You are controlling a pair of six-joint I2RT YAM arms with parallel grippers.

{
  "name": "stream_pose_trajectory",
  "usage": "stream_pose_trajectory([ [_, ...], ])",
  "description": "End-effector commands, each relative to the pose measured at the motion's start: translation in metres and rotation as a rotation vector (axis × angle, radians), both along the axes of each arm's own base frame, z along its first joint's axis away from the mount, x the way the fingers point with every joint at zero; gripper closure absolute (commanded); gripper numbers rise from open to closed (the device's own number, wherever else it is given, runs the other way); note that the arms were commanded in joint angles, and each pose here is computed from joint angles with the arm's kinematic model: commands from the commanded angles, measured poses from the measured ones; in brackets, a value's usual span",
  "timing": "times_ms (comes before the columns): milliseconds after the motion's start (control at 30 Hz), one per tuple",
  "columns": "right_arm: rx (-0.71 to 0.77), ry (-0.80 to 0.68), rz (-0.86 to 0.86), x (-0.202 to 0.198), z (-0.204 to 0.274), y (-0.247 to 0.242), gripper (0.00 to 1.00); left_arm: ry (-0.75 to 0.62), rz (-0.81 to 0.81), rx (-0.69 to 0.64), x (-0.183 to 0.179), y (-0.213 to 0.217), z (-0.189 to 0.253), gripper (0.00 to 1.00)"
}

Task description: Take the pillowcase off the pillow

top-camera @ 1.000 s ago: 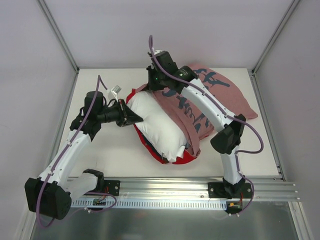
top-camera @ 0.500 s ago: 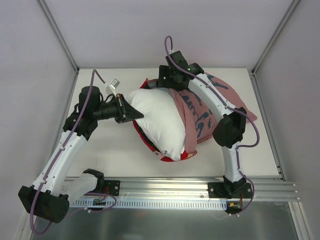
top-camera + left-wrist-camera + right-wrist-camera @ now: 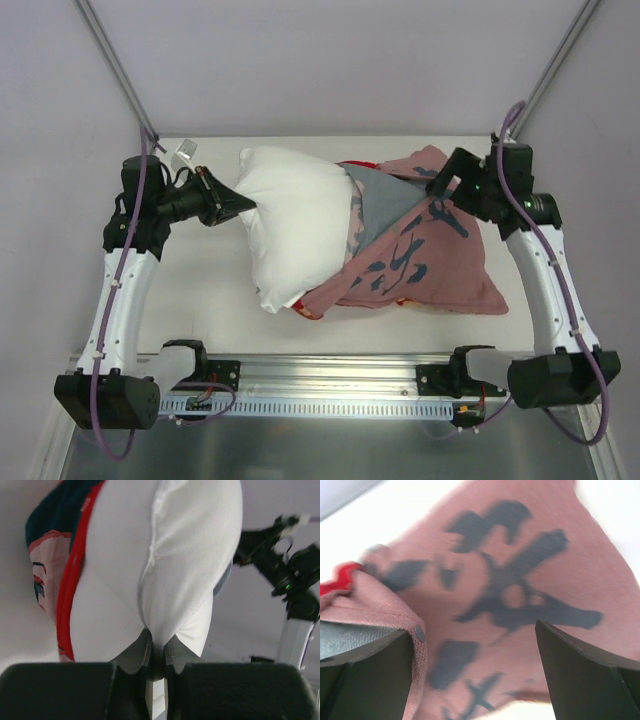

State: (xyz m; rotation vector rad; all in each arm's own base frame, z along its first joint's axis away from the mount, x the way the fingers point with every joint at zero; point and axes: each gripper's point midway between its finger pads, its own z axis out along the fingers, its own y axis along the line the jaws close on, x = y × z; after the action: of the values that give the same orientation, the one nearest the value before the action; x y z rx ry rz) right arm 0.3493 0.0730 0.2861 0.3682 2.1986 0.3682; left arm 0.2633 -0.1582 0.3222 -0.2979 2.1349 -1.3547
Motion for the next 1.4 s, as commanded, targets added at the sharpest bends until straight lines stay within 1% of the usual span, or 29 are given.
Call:
stream_pose_trajectory([
  [0, 0.102, 0.044, -0.163, -0.022, -0.031, -0.041, 0.04, -0.087, 0.098, -0.044, 0.01, 0.033, 0.031, 1.0],
  [33, 0.121, 0.111, -0.217, -0.033, -0.06, -0.053, 0.04, -0.084, 0.127, -0.049, 0.015, 0.043, 0.032, 1.0],
  [133, 0.225, 0.171, -0.373, -0.053, -0.088, -0.082, 0.04, -0.031, 0.215, -0.057, 0.03, 0.063, 0.02, 1.0],
  [167, 0.246, 0.221, -0.406, -0.064, -0.11, -0.086, 0.04, -0.006, 0.244, -0.056, 0.036, 0.069, 0.014, 1.0],
  [233, 0.305, 0.221, -0.416, -0.071, -0.12, -0.089, 0.04, 0.022, 0.278, -0.05, 0.042, 0.077, 0.003, 1.0],
  [300, 0.32, 0.227, -0.372, -0.075, -0.129, -0.084, 0.04, 0.045, 0.285, -0.043, 0.048, 0.081, -0.006, 1.0],
  [333, 0.318, 0.228, -0.314, -0.077, -0.13, -0.077, 0.04, 0.063, 0.284, -0.045, 0.049, 0.08, -0.013, 1.0],
  [467, 0.321, 0.21, -0.173, -0.084, -0.124, -0.061, 0.04, 0.088, 0.289, -0.037, 0.052, 0.083, -0.024, 1.0],
  [600, 0.386, 0.163, 0.052, -0.096, -0.093, -0.025, 0.04, 0.083, 0.288, -0.031, 0.054, 0.084, -0.023, 1.0],
  [633, 0.381, 0.119, 0.091, -0.099, -0.078, -0.019, 0.04, 0.077, 0.289, -0.03, 0.056, 0.084, -0.021, 1.0],
  [700, 0.397, 0.121, 0.131, -0.112, -0.066, -0.008, 0.04, 0.079, 0.294, -0.033, 0.058, 0.085, -0.019, 1.0],
  [833, 0.419, 0.062, 0.191, -0.132, -0.028, 0.007, 0.04, 0.083, 0.308, -0.035, 0.063, 0.087, -0.016, 1.0],
  [867, 0.41, 0.062, 0.183, -0.135, -0.026, 0.007, 0.04, 0.087, 0.31, -0.037, 0.064, 0.087, -0.017, 1.0],
  [933, 0.33, 0.094, 0.084, -0.14, -0.037, -0.009, 0.04, 0.081, 0.312, -0.038, 0.064, 0.088, -0.014, 1.0],
  [967, 0.245, 0.108, -0.019, -0.143, -0.048, -0.029, 0.04, 0.079, 0.32, -0.033, 0.064, 0.089, -0.014, 1.0],
  [1067, 0.162, 0.21, -0.147, -0.16, -0.085, -0.05, 0.04, 0.06, 0.327, -0.034, 0.064, 0.09, -0.006, 1.0],
  [1100, 0.114, 0.224, -0.193, -0.167, -0.094, -0.06, 0.04, 0.052, 0.326, -0.034, 0.065, 0.09, -0.003, 1.0],
  [1200, 0.062, 0.299, -0.225, -0.19, -0.12, -0.066, 0.04, 0.032, 0.307, -0.036, 0.066, 0.089, 0.005, 1.0],
  [1233, 0.065, 0.322, -0.242, -0.197, -0.126, -0.066, 0.04, 0.027, 0.311, -0.034, 0.067, 0.09, 0.007, 1.0],
  [1300, 0.123, 0.354, -0.241, -0.204, -0.14, -0.056, 0.04, 0.023, 0.328, -0.032, 0.07, 0.095, 0.009, 1.0],
  [1333, 0.163, 0.349, -0.253, -0.207, -0.144, -0.051, 0.04, 0.025, 0.34, -0.035, 0.071, 0.098, 0.01, 1.0],
  [1367, 0.246, 0.359, -0.267, -0.207, -0.147, -0.04, 0.04, 0.028, 0.366, -0.039, 0.073, 0.106, 0.01, 1.0],
])
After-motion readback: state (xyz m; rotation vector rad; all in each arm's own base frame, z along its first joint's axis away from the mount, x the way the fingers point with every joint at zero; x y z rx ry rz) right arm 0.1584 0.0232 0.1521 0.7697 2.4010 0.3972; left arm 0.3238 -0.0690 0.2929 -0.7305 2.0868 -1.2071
